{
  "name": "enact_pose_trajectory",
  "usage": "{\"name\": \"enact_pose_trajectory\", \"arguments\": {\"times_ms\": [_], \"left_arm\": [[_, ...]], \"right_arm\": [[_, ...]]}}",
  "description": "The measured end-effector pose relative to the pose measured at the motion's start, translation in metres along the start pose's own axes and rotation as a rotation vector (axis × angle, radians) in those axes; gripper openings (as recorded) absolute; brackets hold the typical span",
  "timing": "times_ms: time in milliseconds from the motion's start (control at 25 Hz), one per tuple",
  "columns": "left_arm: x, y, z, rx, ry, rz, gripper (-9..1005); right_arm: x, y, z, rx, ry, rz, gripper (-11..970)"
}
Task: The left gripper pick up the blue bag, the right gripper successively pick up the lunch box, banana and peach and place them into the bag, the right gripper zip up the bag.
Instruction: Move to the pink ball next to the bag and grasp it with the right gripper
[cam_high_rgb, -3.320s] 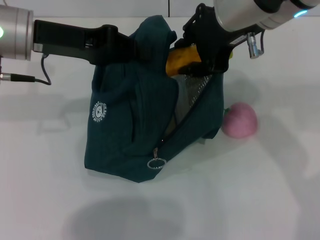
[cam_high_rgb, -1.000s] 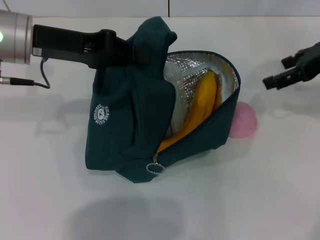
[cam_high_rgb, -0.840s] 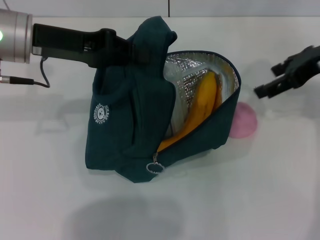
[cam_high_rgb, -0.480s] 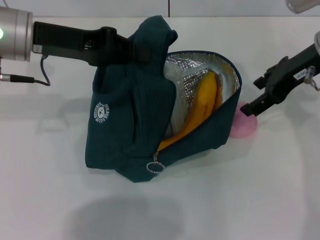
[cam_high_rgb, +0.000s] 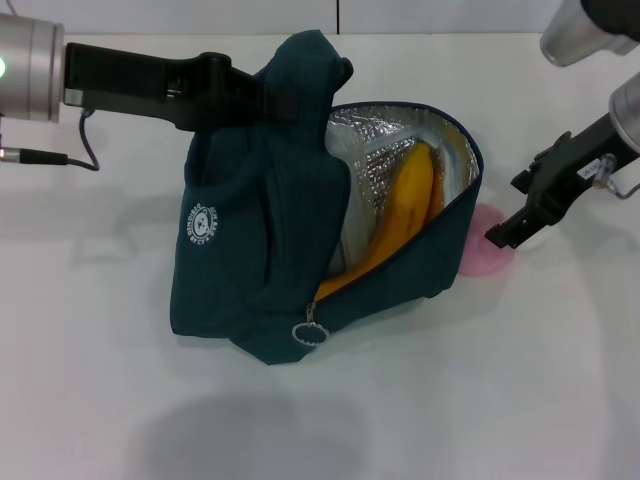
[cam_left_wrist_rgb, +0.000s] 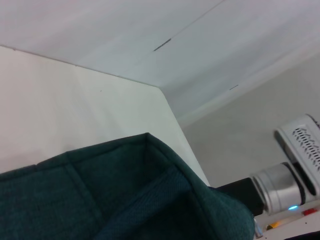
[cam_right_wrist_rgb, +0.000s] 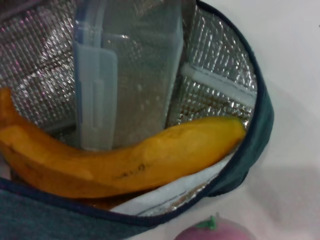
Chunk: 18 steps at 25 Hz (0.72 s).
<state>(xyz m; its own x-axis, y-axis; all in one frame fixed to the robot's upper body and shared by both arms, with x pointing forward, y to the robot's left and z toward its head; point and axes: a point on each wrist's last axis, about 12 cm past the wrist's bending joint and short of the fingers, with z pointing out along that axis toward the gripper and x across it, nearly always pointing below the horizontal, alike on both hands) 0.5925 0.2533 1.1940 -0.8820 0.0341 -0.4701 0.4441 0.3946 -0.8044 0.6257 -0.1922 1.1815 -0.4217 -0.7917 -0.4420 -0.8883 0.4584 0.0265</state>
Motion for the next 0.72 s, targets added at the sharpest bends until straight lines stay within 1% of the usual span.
{"name": "enact_pose_trajectory", "arguments": {"times_ms": [240,360,720], "left_arm": [[-0.001,-0.001,0.001,0.001,0.002,0.004,41],[-0.001,-0.001,0.001,0.0,0.002,0.004,41],[-0.001,-0.001,0.001,-0.001,0.001,0.004,41]], "right_arm": [[0.001,0.003,0.015,0.008,0.022,-0.021,819],[-0.002,0.007,0.022,0.006,0.038,-0.043,809],[-0.002,0.01,0.03,-0.005,0.04,-0.06,779]]}}
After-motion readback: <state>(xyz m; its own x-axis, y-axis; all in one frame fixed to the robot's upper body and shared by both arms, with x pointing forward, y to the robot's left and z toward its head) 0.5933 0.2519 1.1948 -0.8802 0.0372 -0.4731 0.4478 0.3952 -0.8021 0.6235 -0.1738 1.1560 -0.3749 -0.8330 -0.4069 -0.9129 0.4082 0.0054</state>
